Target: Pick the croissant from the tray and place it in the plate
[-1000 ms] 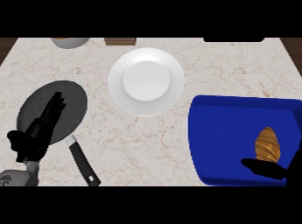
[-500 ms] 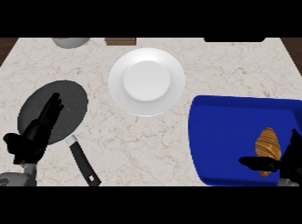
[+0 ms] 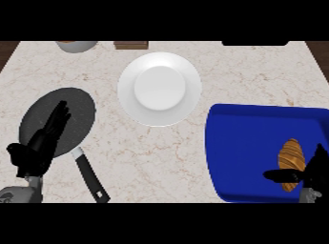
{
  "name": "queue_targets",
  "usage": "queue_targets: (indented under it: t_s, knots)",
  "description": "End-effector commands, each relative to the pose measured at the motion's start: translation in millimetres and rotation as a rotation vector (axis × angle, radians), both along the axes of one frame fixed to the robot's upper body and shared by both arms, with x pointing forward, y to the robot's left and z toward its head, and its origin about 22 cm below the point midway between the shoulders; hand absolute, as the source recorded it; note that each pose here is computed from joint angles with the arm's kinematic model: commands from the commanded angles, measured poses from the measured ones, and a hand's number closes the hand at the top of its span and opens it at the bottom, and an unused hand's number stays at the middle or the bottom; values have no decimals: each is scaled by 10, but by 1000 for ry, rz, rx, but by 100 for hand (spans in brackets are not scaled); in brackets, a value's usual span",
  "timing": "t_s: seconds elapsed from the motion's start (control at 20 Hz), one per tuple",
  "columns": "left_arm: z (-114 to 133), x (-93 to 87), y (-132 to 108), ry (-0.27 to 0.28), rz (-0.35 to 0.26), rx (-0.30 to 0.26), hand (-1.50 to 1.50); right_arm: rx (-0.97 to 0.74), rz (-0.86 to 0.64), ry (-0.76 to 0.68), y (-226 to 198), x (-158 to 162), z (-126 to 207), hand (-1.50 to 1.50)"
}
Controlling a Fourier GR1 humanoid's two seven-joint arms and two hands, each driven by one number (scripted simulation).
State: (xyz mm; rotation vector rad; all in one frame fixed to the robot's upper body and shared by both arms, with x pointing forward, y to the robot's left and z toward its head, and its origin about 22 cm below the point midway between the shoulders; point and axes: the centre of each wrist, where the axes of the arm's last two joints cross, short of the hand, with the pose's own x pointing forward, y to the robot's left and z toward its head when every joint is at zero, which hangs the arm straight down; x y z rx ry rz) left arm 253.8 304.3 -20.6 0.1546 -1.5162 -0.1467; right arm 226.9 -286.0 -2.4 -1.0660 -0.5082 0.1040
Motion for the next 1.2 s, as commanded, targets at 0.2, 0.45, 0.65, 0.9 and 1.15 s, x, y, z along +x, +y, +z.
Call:
queue_targets:
  t_s: [0.2, 0.45, 0.65, 0.9, 1.15]
  knots:
    - [-7, 92, 0, 16, 6, -2, 0, 53, 127, 35, 187, 62, -375, 150]
    - [136, 73, 97, 6, 0, 6, 0, 28, 133, -24, -159, -148, -195, 150]
    - [-130, -104, -171, 2, -8, -21, 0, -9, 294, -54, -233, 174, -239, 150]
    - [-38, 45, -232, -11, -78, -21, 0, -69, 877, -53, -175, 560, 143, 150]
    - [12, 34, -72, -2, -36, 14, 0, -223, 1075, -228, -536, 828, 373, 150]
